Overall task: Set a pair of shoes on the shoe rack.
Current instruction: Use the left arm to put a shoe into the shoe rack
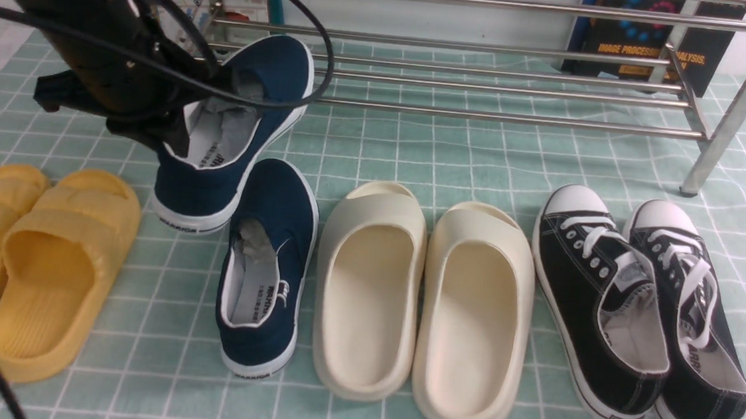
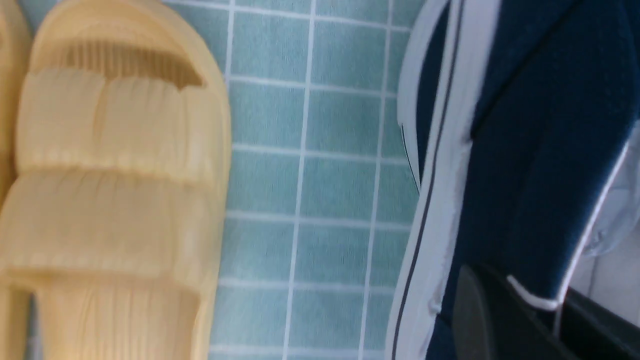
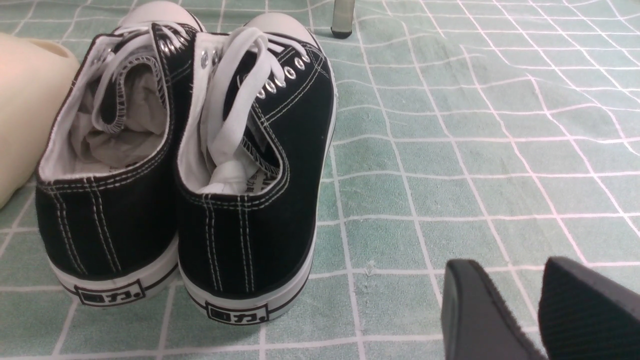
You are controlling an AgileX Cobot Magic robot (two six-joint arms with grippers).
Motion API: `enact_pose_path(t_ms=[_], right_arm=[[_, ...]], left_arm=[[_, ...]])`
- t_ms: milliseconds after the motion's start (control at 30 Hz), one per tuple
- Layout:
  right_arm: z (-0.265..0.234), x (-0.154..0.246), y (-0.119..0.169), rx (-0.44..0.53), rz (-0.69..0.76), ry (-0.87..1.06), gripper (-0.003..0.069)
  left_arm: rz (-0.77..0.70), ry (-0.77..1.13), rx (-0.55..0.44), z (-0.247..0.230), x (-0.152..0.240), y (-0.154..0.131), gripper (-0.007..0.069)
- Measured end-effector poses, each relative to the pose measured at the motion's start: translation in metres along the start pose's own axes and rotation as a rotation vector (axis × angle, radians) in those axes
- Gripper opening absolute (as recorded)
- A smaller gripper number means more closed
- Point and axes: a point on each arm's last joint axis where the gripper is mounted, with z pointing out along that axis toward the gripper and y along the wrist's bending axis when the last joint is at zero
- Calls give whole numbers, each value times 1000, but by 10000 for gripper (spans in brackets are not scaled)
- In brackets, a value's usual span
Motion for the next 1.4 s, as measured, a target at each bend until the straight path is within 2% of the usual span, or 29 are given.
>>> enact_pose_path(t_ms=[200, 433, 733, 1100, 1333, 1400], right_arm=[[0, 0, 0, 0, 0, 0, 239], [0, 0, 0, 0, 0, 0, 239], [0, 0, 0, 0, 0, 0, 239], [0, 0, 0, 0, 0, 0, 239], [0, 0, 0, 0, 0, 0, 239], [0, 0, 0, 0, 0, 0, 239]], left_arm=[[-75, -11, 24, 36, -45, 7, 18], [-76, -140, 69, 53, -84, 0, 18], [-73, -223, 84, 85, -102, -1, 18], [-72, -265, 94, 83, -106, -3, 22], [-72, -267, 94, 83, -106, -3, 99], [-73, -272, 95, 83, -107, -3, 150]])
